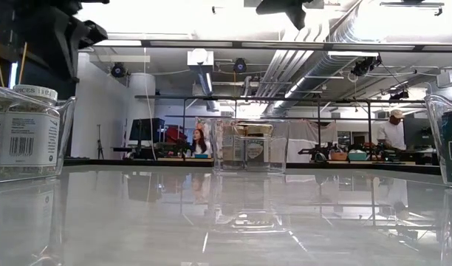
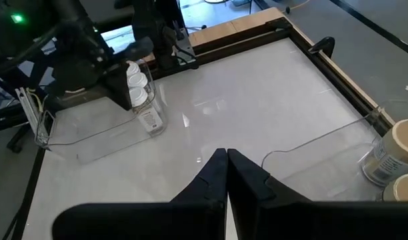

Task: Sort spices by type
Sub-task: Adjust the white spice bottles in the left transparent bin

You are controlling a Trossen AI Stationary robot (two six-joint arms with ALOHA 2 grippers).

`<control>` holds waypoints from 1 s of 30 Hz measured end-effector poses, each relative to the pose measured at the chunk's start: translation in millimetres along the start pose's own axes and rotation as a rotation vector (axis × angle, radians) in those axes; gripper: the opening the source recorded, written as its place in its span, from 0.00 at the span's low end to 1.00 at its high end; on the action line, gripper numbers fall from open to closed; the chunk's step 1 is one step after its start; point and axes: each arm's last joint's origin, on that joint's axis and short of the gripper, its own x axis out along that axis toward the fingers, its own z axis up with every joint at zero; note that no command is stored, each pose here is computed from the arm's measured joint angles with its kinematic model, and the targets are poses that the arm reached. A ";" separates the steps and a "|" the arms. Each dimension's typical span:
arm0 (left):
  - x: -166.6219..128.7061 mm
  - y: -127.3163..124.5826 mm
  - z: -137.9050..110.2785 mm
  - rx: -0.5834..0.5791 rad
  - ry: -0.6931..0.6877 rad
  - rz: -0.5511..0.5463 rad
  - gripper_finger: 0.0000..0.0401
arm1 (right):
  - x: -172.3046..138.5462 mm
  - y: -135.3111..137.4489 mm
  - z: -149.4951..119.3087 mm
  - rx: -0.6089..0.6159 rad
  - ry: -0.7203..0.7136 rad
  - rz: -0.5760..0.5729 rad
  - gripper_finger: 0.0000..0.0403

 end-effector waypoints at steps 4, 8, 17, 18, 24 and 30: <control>3.6 0.2 5.9 -0.017 -0.029 -0.007 0.00 | 0.0 0.4 -0.1 0.000 0.003 0.014 0.00; 7.8 -1.2 6.0 0.006 -0.003 0.001 0.00 | 0.0 0.5 -0.1 0.000 0.004 0.017 0.00; 13.8 -5.5 4.7 -0.001 0.061 -0.051 0.00 | 0.0 0.7 -0.3 0.001 0.008 0.023 0.00; 13.6 -6.5 4.1 -0.003 0.067 -0.063 0.00 | -0.1 0.7 -0.5 0.001 0.010 0.026 0.00; 11.4 -7.8 -2.8 -0.007 0.121 -0.048 0.00 | -0.1 0.7 -0.8 0.000 0.013 0.026 0.00; -1.9 -7.7 -6.5 -0.037 0.100 -0.064 0.00 | -0.1 0.7 -0.8 0.000 0.013 0.026 0.00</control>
